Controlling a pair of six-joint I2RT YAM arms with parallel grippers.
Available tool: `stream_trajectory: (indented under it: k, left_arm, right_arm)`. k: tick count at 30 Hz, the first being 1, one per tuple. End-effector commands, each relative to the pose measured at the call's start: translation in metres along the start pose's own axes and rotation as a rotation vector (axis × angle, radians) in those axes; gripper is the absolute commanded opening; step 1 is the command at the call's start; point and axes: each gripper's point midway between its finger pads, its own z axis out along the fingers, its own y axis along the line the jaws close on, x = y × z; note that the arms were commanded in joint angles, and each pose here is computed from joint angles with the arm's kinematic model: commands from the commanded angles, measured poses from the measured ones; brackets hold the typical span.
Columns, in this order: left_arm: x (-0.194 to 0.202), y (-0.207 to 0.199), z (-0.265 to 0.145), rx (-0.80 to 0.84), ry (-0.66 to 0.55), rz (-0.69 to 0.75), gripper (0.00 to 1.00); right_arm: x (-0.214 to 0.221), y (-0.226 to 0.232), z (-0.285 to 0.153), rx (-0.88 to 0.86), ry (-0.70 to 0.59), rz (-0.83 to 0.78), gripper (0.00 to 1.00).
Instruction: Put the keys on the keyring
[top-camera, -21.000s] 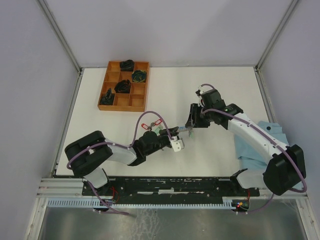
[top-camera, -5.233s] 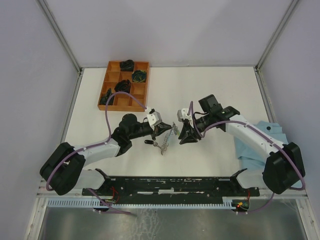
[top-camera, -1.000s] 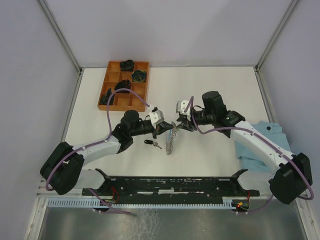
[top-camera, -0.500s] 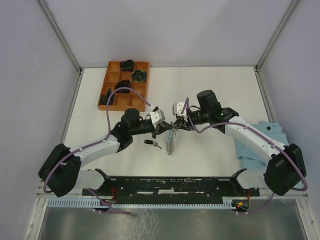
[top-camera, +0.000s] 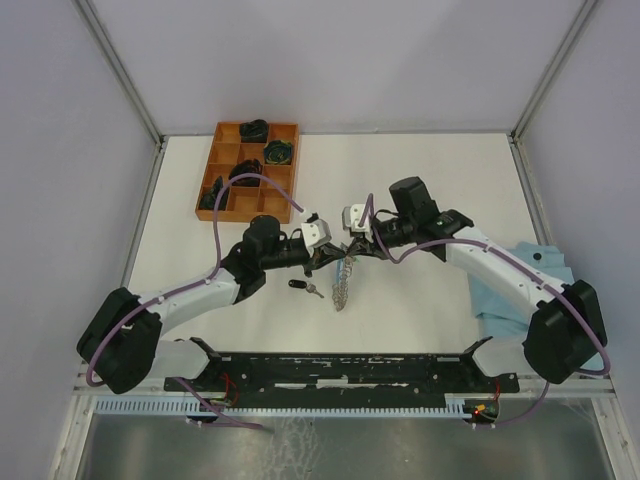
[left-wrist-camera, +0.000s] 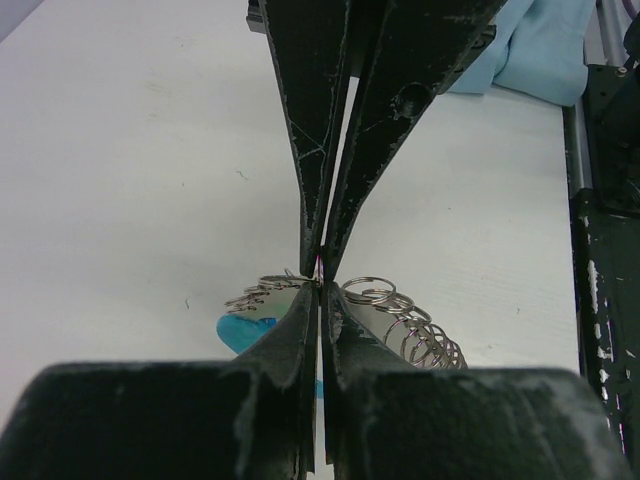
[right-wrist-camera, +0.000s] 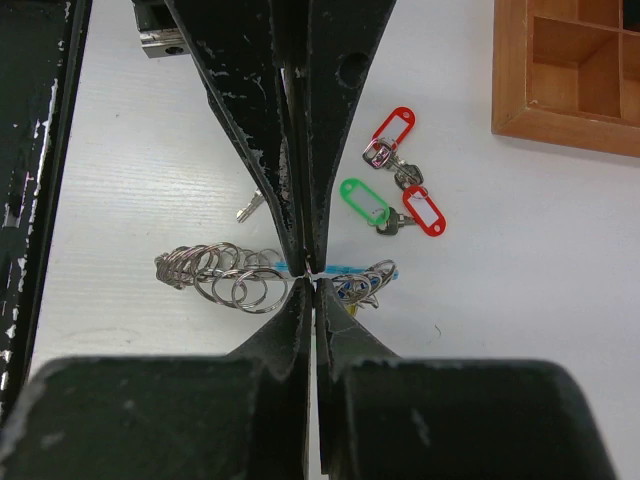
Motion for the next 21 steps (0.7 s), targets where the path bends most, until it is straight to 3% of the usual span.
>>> stream_trajectory:
  k: [1,6,10,16,21]
  left_arm:
    - [-0.043,0.001,0.0,0.018,-0.095,0.103,0.03]
    - [-0.04,0.004,-0.003,-0.012,-0.086,0.102,0.03]
    - [-0.039,0.008,-0.006,-0.046,-0.084,0.104,0.1]
    - [-0.043,0.016,-0.016,-0.132,-0.101,0.096,0.27]
    - [-0.047,0.026,-0.035,-0.273,-0.147,0.034,0.43]
  right_arm:
    - [-0.017,-0.01,-0.004,0.01,-0.016,-0.021,0.01]
    - [-0.022,-0.008,-0.003,-0.035,-0.011,0.057,0.01]
    - [-0.026,0.004,-0.005,-0.127,-0.007,0.073,0.01]
    - [-0.041,0.002,-0.013,-0.121,-0.011,0.115,0.01]
    - [-0.037,-0.01,-0.019,-0.021,0.027,0.104,0.01]
